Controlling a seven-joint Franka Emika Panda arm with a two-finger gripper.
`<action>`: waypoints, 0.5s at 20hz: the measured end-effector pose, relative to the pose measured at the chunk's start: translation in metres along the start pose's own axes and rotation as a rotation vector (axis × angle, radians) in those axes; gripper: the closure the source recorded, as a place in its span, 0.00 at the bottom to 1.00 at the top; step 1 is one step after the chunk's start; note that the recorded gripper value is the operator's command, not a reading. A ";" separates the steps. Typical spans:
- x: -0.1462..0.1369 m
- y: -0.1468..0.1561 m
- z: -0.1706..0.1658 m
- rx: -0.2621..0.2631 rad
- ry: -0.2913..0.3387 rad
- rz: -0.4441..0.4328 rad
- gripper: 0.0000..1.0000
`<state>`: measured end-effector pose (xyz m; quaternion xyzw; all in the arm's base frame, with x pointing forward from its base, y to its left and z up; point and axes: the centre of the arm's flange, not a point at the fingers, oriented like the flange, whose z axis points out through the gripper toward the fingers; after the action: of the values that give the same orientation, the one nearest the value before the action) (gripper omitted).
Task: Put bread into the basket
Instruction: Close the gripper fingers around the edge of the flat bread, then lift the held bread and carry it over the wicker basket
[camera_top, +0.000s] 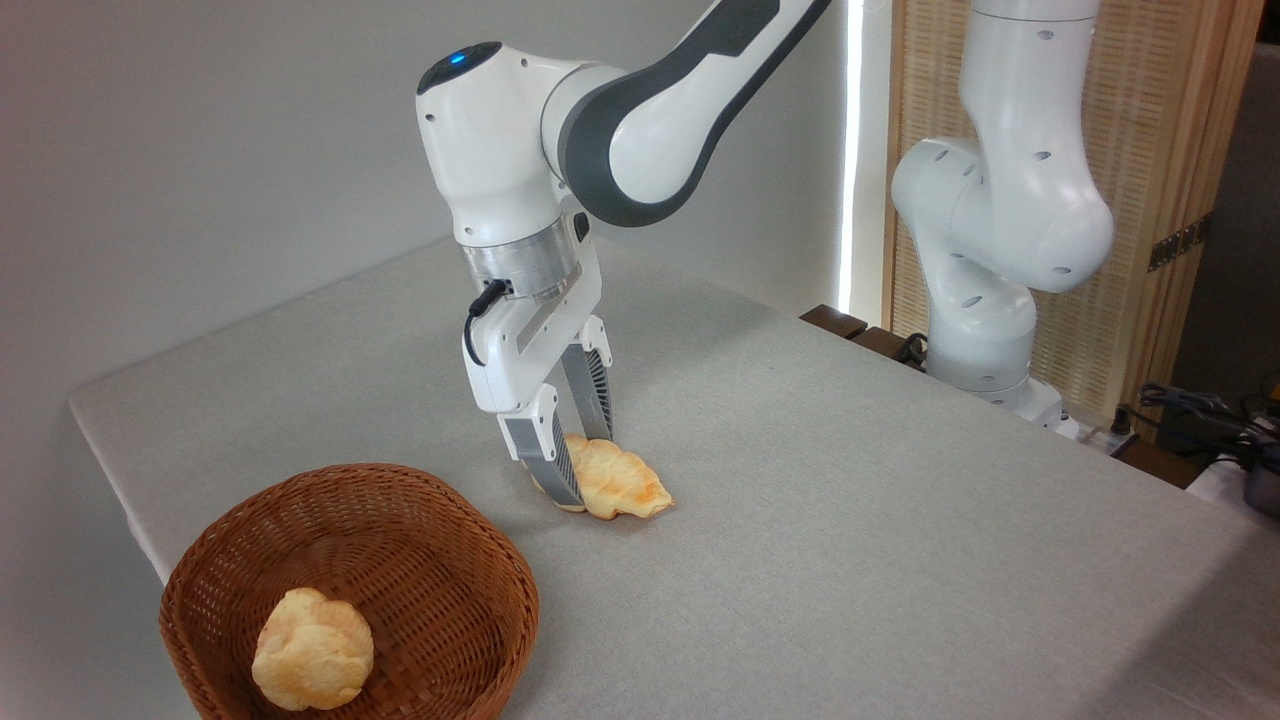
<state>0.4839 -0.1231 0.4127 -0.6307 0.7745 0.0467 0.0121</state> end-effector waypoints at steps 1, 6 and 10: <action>0.000 0.000 0.000 0.000 0.000 0.000 0.63; 0.000 0.000 -0.003 0.006 0.000 -0.004 0.61; -0.008 -0.004 -0.024 0.014 0.012 -0.125 0.61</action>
<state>0.4904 -0.1183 0.4374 -0.6780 0.7340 0.0365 0.0150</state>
